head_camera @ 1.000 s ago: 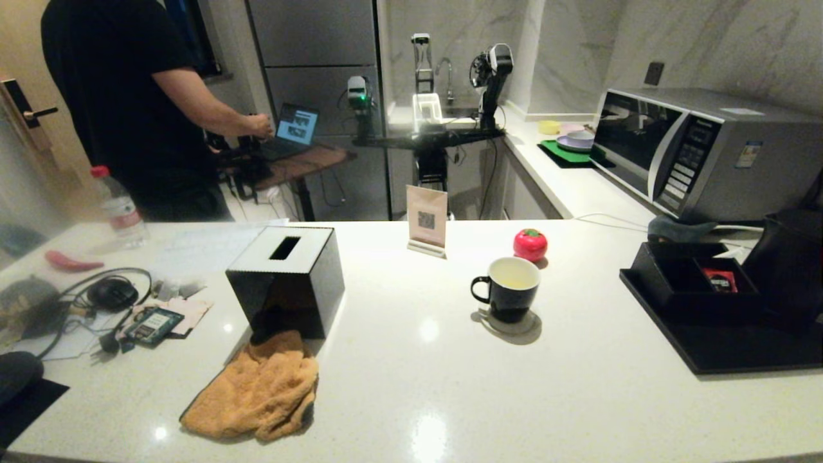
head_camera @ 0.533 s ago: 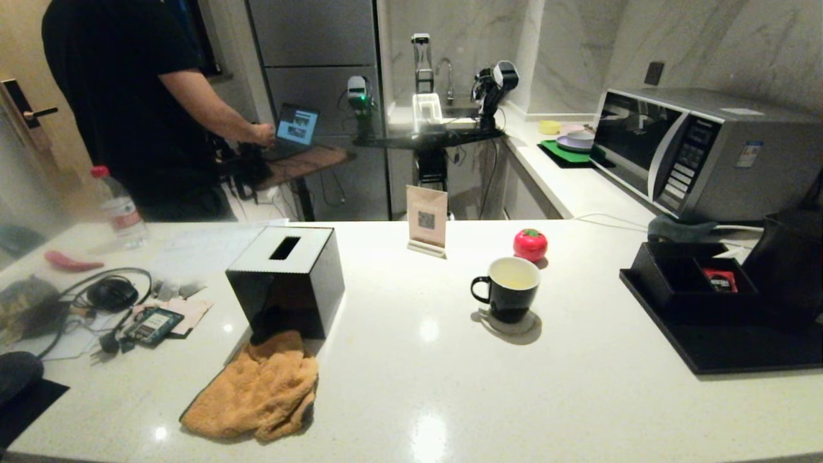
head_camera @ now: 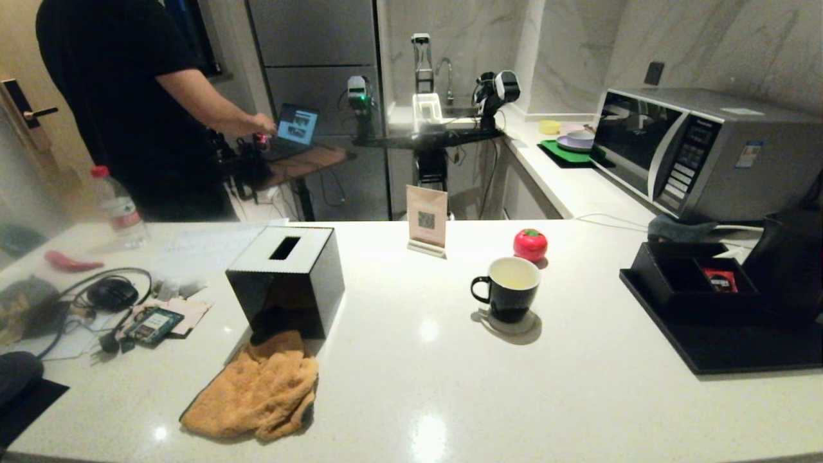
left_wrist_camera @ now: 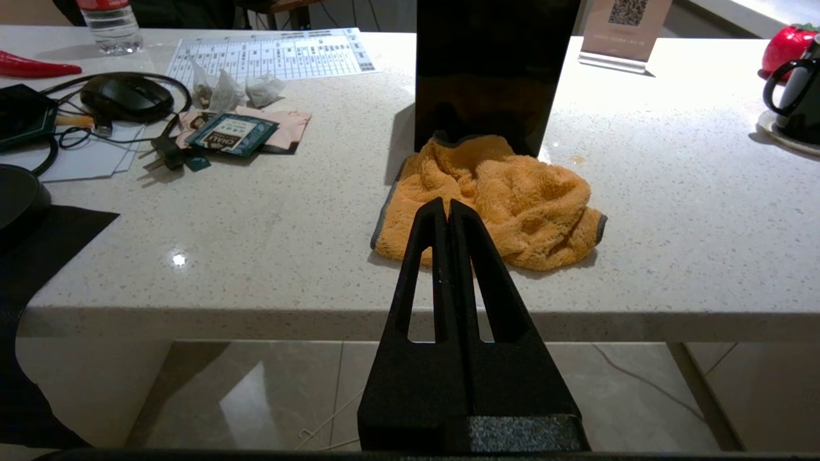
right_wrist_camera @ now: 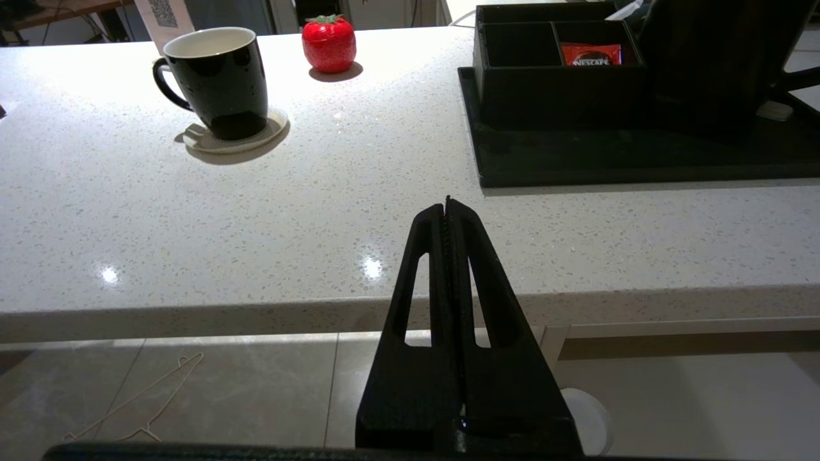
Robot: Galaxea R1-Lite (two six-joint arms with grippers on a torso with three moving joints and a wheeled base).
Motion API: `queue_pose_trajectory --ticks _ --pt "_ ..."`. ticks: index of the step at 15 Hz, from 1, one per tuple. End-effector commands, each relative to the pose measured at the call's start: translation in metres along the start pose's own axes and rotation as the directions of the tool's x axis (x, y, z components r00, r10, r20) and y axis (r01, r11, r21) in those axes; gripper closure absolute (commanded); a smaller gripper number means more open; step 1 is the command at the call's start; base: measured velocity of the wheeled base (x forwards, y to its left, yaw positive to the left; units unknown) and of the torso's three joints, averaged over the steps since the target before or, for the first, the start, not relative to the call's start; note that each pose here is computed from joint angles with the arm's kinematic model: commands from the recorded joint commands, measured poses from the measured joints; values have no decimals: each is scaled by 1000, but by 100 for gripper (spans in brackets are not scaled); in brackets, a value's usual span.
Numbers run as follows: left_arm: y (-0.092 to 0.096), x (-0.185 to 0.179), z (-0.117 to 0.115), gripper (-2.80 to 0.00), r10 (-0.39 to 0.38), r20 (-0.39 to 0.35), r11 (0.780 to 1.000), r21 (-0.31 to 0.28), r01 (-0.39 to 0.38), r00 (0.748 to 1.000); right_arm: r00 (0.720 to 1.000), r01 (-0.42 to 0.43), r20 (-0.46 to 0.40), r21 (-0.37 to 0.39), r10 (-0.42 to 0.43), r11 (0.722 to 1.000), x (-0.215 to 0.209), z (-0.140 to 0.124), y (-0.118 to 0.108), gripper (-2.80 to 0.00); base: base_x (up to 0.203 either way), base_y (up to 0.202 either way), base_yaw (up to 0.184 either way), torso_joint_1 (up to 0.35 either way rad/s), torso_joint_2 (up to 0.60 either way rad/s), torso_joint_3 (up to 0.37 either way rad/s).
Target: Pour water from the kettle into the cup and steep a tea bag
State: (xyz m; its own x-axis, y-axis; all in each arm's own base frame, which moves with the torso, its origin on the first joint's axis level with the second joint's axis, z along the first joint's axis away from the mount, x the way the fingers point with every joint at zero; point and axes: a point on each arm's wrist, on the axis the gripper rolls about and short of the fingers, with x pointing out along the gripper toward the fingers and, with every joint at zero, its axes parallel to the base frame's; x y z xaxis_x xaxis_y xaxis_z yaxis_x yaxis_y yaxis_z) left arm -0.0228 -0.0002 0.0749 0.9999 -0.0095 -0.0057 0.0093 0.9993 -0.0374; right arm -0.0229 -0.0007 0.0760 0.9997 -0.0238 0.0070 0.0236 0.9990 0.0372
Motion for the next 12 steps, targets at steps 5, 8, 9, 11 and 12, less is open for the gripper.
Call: queue_pose_trajectory --ticks 5,8,9,11,12 --pt "0 0 0 0 0 -2 1000 -1 0 1000 1000 1 1 6 -1 1000 0 0 0 0 0 0 0 0 0 0" --pt "0 0 0 0 0 -2 1000 -1 0 1000 1000 1 -1 6 -1 1000 0 0 0 0 0 0 0 0 0 0" --pt "0 0 0 0 0 -2 1000 -1 0 1000 1000 2 1 6 -2 1000 0 0 0 0 0 0 0 0 0 0" --pt "0 0 0 0 0 -2 1000 -1 0 1000 1000 2 1 6 -2 1000 0 0 0 0 0 0 0 0 0 0" --pt "0 0 0 0 0 -2 1000 -1 0 1000 1000 2 0 6 -2 1000 0 0 0 0 0 0 0 0 0 0"
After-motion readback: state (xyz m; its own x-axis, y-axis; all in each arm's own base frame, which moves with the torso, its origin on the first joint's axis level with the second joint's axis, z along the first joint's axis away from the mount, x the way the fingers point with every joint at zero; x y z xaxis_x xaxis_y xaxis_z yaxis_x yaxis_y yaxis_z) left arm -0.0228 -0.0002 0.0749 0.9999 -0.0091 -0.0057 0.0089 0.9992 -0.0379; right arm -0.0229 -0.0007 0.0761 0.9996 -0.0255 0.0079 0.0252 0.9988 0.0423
